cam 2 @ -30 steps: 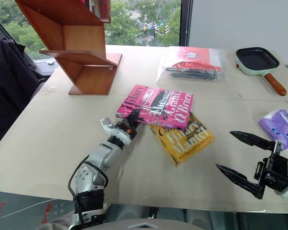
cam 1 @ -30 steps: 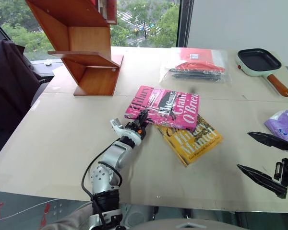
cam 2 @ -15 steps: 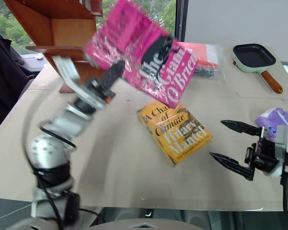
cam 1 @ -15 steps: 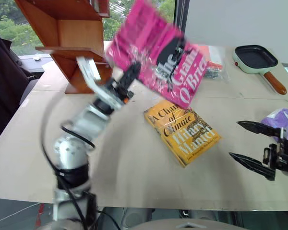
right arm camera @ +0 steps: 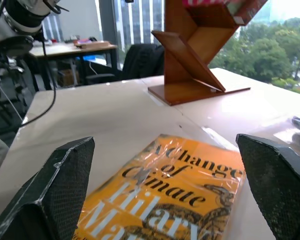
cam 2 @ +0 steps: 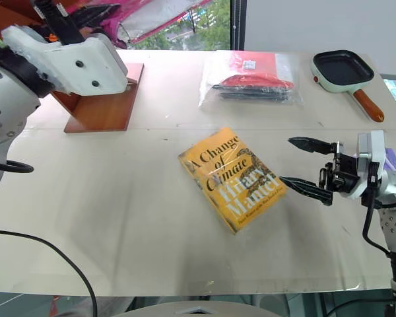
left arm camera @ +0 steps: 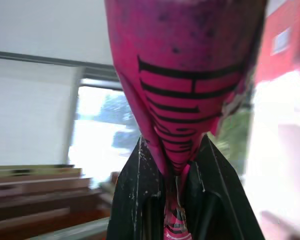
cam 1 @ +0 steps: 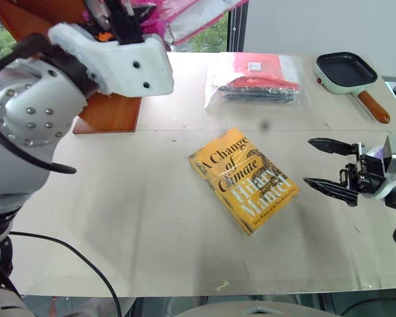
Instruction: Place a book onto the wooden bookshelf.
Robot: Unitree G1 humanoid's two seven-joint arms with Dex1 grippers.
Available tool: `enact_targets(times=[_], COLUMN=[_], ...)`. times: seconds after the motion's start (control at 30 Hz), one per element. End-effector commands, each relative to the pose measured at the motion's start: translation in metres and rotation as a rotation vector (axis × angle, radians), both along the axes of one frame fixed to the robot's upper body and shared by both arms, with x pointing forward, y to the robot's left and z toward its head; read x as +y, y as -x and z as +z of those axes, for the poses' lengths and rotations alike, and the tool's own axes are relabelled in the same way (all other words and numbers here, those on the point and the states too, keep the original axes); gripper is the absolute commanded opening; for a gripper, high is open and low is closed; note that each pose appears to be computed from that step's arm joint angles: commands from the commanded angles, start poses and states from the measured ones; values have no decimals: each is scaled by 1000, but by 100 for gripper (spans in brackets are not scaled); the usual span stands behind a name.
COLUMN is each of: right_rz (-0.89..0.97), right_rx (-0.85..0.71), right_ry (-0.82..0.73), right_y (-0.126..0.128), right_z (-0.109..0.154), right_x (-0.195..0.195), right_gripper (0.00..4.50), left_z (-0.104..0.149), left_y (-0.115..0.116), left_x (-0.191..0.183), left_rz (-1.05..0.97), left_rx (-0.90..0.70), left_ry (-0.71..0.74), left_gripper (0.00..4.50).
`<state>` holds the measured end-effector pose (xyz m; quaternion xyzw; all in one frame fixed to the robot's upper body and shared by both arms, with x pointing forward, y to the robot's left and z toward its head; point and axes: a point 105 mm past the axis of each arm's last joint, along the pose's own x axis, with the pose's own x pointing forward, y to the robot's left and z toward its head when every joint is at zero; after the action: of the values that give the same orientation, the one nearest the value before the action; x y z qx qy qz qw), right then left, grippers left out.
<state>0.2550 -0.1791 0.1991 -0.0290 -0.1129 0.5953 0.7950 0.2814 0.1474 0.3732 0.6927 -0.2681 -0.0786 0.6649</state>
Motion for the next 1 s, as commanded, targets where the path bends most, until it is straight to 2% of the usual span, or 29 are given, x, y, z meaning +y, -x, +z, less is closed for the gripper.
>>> enact_targets(times=[0.03,0.17,0.37,0.53,0.63,0.8,1.0], right_rz=[29,40,71,76,75,34,1], right_rx=[-46,-51,-91,-110,-118,-74,-56], right_ry=[1,-15,-48,-145,-241,-310,-296], right_y=[-3,-11,-18,-20,-15,-14,-12], right_z=[7,10,19,38,60,71,69], right_x=[0,2,8,13,23,29,31], right_gripper=[450,450,450,450,450,450,450], left_z=[8,7,-4,-15,-36,-44,-45], left_y=[10,12,4,-10,-25,-43,-65], left_x=[16,45,73,94,106,110,106], left_rz=[107,286,425,515,559,579,577], left_rx=[-51,-76,14,96,203,244,281], left_ry=[-20,-31,-62,-100,-76,-99,-120], left_gripper=[1,1,1,1,1,1,1])
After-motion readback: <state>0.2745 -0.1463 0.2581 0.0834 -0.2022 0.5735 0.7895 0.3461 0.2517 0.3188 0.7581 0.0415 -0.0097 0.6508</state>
